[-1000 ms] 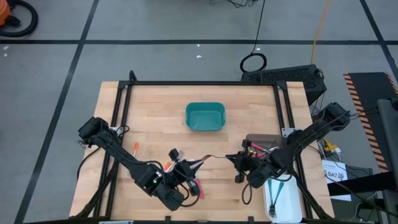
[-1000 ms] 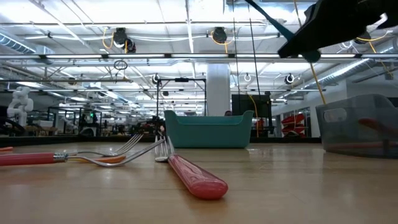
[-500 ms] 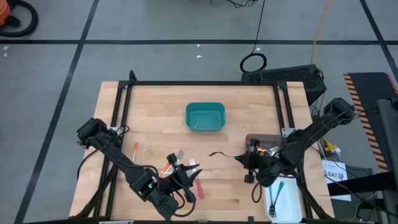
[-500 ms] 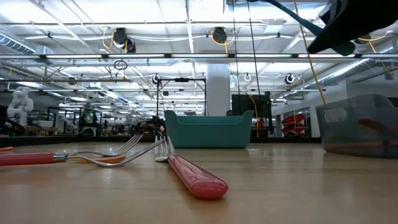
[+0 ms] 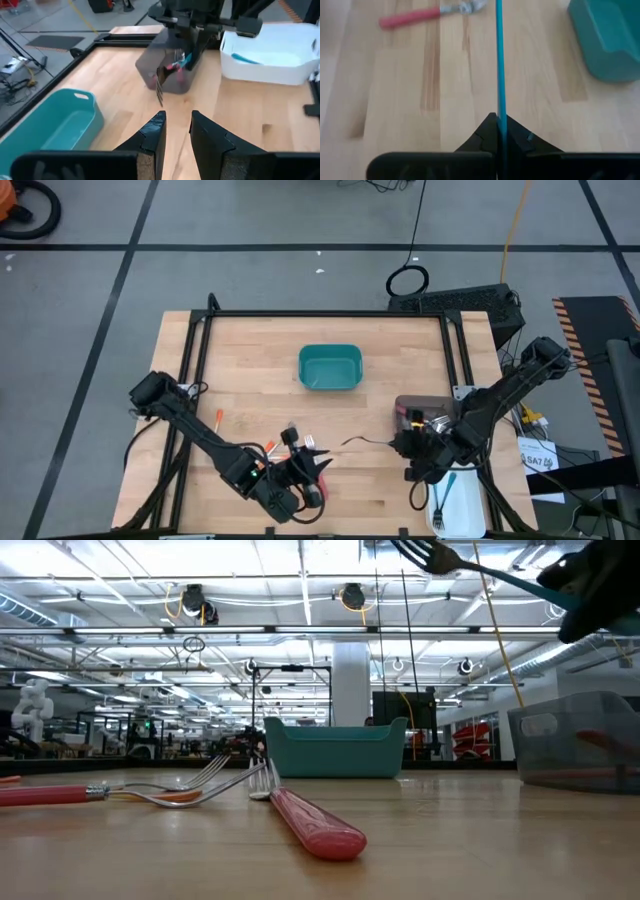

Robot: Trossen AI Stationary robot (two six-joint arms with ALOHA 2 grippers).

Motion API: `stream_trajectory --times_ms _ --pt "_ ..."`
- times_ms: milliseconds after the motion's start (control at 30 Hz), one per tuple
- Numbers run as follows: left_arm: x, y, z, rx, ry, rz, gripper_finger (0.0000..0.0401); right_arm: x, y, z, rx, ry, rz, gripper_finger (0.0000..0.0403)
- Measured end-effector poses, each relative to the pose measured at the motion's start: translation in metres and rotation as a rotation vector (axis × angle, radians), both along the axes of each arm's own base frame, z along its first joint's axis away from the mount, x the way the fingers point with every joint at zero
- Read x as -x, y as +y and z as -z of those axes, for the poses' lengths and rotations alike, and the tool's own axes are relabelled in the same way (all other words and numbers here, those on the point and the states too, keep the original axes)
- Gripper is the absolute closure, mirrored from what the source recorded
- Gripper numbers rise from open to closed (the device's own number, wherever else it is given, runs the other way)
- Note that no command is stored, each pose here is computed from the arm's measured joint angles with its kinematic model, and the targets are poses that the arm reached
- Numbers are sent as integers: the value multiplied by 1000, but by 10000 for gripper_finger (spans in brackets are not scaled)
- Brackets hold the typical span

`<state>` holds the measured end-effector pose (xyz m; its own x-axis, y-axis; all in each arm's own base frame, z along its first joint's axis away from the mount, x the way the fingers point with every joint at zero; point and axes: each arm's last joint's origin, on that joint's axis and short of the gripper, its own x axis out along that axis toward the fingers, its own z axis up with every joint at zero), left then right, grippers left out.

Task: Sort silverware by color (type)
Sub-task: Put the blue fork into the white bin

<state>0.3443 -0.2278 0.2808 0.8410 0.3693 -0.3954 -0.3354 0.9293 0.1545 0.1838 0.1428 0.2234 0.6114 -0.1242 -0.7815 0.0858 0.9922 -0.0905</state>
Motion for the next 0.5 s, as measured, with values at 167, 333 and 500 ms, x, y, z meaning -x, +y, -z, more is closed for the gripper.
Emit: stream_trajectory --times_ms 167,333,500 --pt "-5 3 3 9 8 3 312 4 0 1 11 24 0 402" --pt "-9 6 7 82 26 15 288 4 1 1 13 22 -6 402" --pt "-15 11 15 1 13 -63 201 3 1 1 11 17 -8 401"
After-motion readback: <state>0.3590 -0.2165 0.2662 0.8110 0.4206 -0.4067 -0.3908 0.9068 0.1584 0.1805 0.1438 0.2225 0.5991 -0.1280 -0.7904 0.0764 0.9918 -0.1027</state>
